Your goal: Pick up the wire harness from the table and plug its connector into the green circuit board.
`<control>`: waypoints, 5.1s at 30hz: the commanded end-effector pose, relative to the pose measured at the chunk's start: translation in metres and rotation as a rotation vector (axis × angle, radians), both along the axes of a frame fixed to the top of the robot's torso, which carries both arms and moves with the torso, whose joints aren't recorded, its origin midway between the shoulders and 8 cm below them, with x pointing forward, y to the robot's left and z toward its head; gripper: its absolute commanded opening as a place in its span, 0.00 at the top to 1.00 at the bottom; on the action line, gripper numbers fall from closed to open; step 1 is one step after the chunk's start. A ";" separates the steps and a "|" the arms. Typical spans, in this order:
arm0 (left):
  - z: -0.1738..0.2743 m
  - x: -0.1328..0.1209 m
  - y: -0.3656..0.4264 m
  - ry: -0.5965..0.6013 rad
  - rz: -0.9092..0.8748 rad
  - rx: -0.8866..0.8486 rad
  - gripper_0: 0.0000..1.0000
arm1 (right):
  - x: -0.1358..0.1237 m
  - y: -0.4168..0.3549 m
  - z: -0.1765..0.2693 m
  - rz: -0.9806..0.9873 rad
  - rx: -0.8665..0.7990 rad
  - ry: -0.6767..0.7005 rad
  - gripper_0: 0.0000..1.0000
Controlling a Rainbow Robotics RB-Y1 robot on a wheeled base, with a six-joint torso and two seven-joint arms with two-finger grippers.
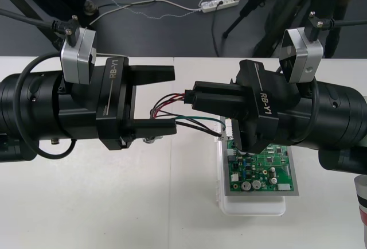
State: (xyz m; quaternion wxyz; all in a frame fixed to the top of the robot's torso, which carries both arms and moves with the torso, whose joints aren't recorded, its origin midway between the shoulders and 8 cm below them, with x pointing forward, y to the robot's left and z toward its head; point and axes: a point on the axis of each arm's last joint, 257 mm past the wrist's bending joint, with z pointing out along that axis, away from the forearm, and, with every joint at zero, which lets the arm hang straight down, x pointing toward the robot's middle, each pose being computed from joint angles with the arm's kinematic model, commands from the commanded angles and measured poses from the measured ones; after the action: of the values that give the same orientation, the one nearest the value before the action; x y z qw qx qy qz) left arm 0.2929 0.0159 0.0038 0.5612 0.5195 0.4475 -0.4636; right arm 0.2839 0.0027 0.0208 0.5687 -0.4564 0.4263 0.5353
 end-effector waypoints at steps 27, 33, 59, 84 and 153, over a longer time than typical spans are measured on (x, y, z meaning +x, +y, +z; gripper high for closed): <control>0.023 -0.017 -0.019 -0.105 -0.069 -0.034 0.63 | -0.008 0.005 0.008 0.024 0.039 0.007 1.00; 0.025 -0.017 -0.022 -0.104 -0.069 -0.044 0.70 | -0.008 0.005 0.008 0.024 0.039 0.007 1.00; 0.025 -0.016 -0.022 -0.111 -0.065 -0.044 1.00 | -0.008 0.005 0.009 0.023 0.040 0.007 1.00; 0.025 -0.010 -0.023 -0.182 -0.039 -0.039 1.00 | 0.008 -0.073 -0.048 -0.064 -0.305 -0.065 0.00; -0.190 0.058 0.012 -0.124 -0.013 -0.042 1.00 | 0.100 -0.280 -0.291 -0.359 -1.576 -0.260 0.00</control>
State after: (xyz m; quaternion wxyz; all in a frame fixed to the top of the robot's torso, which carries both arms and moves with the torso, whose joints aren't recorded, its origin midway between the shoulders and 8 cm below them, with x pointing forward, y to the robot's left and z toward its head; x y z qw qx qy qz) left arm 0.3715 0.0496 -0.1931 0.5811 0.5108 0.4609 -0.4346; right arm 0.3898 -0.2791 -0.2564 0.2105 -0.7054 0.6705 -0.0924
